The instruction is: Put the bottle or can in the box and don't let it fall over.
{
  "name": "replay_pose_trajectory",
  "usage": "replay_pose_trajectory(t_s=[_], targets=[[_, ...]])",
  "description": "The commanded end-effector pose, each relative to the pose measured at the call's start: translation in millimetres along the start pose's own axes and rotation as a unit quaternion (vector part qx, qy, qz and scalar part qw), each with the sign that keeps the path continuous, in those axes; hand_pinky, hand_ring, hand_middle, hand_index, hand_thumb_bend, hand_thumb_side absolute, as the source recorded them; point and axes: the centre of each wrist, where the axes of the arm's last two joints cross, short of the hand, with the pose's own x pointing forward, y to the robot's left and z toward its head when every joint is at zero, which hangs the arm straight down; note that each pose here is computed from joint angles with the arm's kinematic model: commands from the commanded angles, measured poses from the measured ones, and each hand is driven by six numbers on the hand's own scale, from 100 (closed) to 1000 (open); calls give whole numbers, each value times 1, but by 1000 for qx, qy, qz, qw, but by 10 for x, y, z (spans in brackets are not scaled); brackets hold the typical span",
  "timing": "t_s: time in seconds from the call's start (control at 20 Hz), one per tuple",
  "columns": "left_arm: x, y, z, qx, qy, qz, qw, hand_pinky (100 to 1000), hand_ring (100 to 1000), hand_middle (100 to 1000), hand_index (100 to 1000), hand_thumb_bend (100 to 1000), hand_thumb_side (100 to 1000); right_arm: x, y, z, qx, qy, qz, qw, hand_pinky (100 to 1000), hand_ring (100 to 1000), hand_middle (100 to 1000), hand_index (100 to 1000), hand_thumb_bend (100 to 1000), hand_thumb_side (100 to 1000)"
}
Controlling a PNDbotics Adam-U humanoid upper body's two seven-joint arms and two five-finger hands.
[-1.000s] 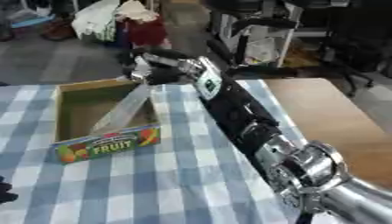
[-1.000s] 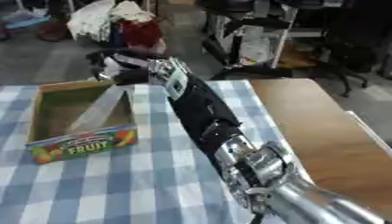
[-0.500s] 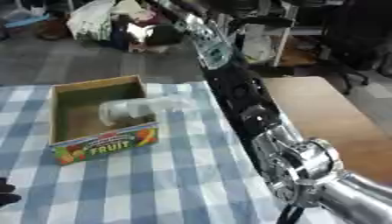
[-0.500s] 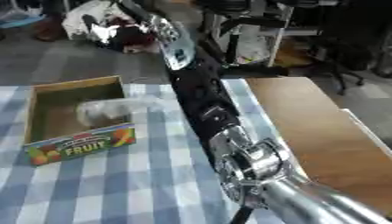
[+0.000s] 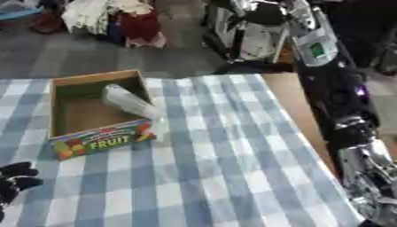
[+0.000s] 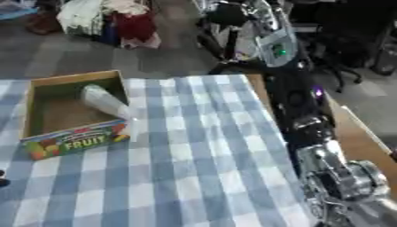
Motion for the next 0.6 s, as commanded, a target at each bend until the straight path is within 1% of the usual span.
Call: replay_pose_trajectory(t_s=[0.05, 0.15, 0.2, 0.25, 0.35, 0.45, 0.5, 0.6], targets=[[111, 96, 7, 15, -19, -18, 1000, 804, 622, 614, 747, 199, 1000, 13, -140, 128, -56, 20, -11, 998, 809, 745, 779, 852, 100, 520], [144, 120, 5, 25, -29, -18, 999, 803, 624, 615, 748, 199, 1000, -58, -28, 346, -87, 58, -44, 994, 766, 715, 750, 822, 100, 520], [157, 132, 7, 30, -34, -18, 999, 804, 625, 616, 749, 199, 1000, -99, 30, 471, -96, 80, -61, 990, 738, 697, 736, 813, 100, 519], [165, 139, 12, 33, -36, -18, 999, 804, 625, 617, 749, 199, 1000, -125, 69, 587, -103, 98, -75, 987, 729, 689, 731, 815, 100, 514], [164, 149, 23, 39, -38, -18, 998, 804, 627, 618, 750, 198, 1000, -165, 210, 812, -109, 134, -109, 979, 719, 679, 723, 816, 100, 513], [160, 146, 26, 41, -38, -17, 998, 804, 628, 619, 751, 198, 1000, -174, 369, 1025, -116, 166, -145, 968, 720, 677, 720, 824, 100, 521], [161, 140, 22, 41, -39, -17, 998, 804, 629, 620, 752, 198, 1000, -172, 449, 1132, -119, 181, -164, 962, 723, 673, 716, 838, 100, 551], [155, 123, 23, 36, -40, -16, 998, 805, 632, 623, 754, 196, 1000, -153, 548, 1331, -113, 207, -191, 953, 725, 673, 716, 865, 100, 569]])
